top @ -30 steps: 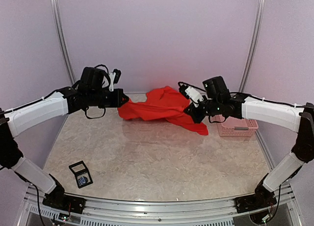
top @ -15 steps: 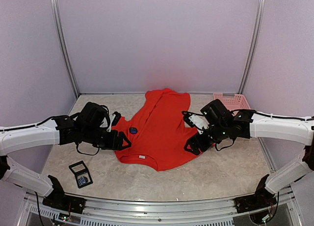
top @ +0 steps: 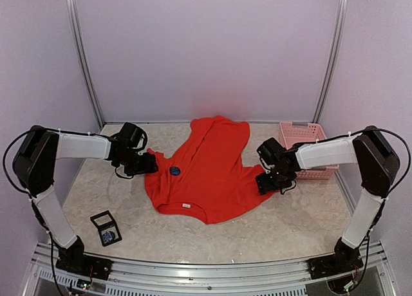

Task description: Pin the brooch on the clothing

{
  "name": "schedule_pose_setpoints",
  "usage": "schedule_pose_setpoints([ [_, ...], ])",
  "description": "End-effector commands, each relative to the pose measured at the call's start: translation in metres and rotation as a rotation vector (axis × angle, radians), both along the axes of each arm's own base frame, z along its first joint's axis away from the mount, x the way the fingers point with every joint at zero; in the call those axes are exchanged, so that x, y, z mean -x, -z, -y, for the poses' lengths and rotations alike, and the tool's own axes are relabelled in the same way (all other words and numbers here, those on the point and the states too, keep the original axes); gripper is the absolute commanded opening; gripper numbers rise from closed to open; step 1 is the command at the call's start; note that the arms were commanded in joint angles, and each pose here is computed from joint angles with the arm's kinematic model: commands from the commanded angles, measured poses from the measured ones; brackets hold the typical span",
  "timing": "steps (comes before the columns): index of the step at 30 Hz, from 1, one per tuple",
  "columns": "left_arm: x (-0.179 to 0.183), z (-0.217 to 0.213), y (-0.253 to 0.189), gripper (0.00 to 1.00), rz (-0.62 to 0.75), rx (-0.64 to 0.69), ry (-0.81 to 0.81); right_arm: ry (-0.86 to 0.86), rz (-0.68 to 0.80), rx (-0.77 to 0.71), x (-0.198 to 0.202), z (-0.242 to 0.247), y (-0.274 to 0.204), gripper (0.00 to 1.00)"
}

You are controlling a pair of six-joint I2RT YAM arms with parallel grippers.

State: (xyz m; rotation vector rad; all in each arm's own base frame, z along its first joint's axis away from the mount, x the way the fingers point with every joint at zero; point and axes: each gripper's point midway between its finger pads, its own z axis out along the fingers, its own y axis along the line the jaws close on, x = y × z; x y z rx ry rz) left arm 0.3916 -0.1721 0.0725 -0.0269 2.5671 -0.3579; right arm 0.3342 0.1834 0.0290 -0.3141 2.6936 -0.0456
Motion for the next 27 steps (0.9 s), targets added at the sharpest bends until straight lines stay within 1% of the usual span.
schedule_pose_setpoints([
  [1, -0.016, 0.0, 0.031, 0.73, -0.03, -0.05, 0.015, 0.03, -0.052, -0.014, 0.007, 0.002, 0.016, 0.74],
  [2, -0.014, 0.001, 0.045, 0.71, -0.06, -0.056, 0.02, 0.028, -0.072, -0.025, 0.013, 0.002, 0.022, 0.67],
  [3, -0.012, 0.002, 0.051, 0.68, -0.074, -0.058, 0.023, 0.026, -0.088, -0.036, 0.018, 0.001, 0.025, 0.57],
  [4, -0.008, 0.005, 0.06, 0.65, -0.092, -0.061, 0.031, 0.027, -0.098, -0.046, 0.023, 0.001, 0.027, 0.44],
  [5, -0.004, 0.008, 0.064, 0.58, -0.1, -0.059, 0.043, 0.029, -0.101, -0.053, 0.028, 0.002, 0.027, 0.31],
  [6, 0.001, 0.011, 0.069, 0.47, -0.111, -0.056, 0.054, 0.035, -0.1, -0.063, 0.031, 0.004, 0.025, 0.19],
  [7, 0.006, 0.015, 0.071, 0.26, -0.117, -0.046, 0.066, 0.042, -0.101, -0.067, 0.037, 0.007, 0.023, 0.09],
  [8, 0.013, 0.017, 0.073, 0.03, -0.128, -0.039, 0.071, 0.051, -0.093, -0.074, 0.039, 0.01, 0.017, 0.01],
  [9, 0.02, 0.018, 0.07, 0.0, -0.126, -0.032, 0.075, 0.059, -0.087, -0.076, 0.043, 0.012, 0.011, 0.0],
  [12, 0.05, 0.008, 0.067, 0.0, -0.144, -0.057, 0.052, 0.106, -0.071, -0.062, 0.054, 0.027, -0.011, 0.0],
  [13, 0.061, 0.003, 0.056, 0.0, -0.129, -0.051, 0.038, 0.124, -0.071, -0.056, 0.06, 0.033, -0.018, 0.0],
  [14, 0.076, 0.0, 0.056, 0.0, -0.14, -0.049, 0.027, 0.149, -0.069, -0.059, 0.066, 0.039, -0.025, 0.0],
  [16, 0.106, -0.001, 0.042, 0.0, -0.133, -0.01, 0.011, 0.173, -0.063, -0.093, 0.08, 0.046, -0.042, 0.0],
  [19, 0.137, -0.003, 0.033, 0.0, -0.122, -0.013, -0.015, 0.186, -0.098, -0.162, 0.099, 0.046, -0.047, 0.0],
  [21, 0.155, -0.001, 0.028, 0.0, -0.127, 0.02, -0.027, 0.188, -0.139, -0.196, 0.113, 0.044, -0.046, 0.0],
  [23, 0.173, 0.0, 0.024, 0.0, -0.139, 0.039, -0.042, 0.197, -0.175, -0.199, 0.126, 0.046, -0.045, 0.0],
  [27, 0.209, -0.001, 0.024, 0.0, -0.176, 0.028, -0.065, 0.218, -0.217, -0.192, 0.143, 0.052, -0.052, 0.0],
])
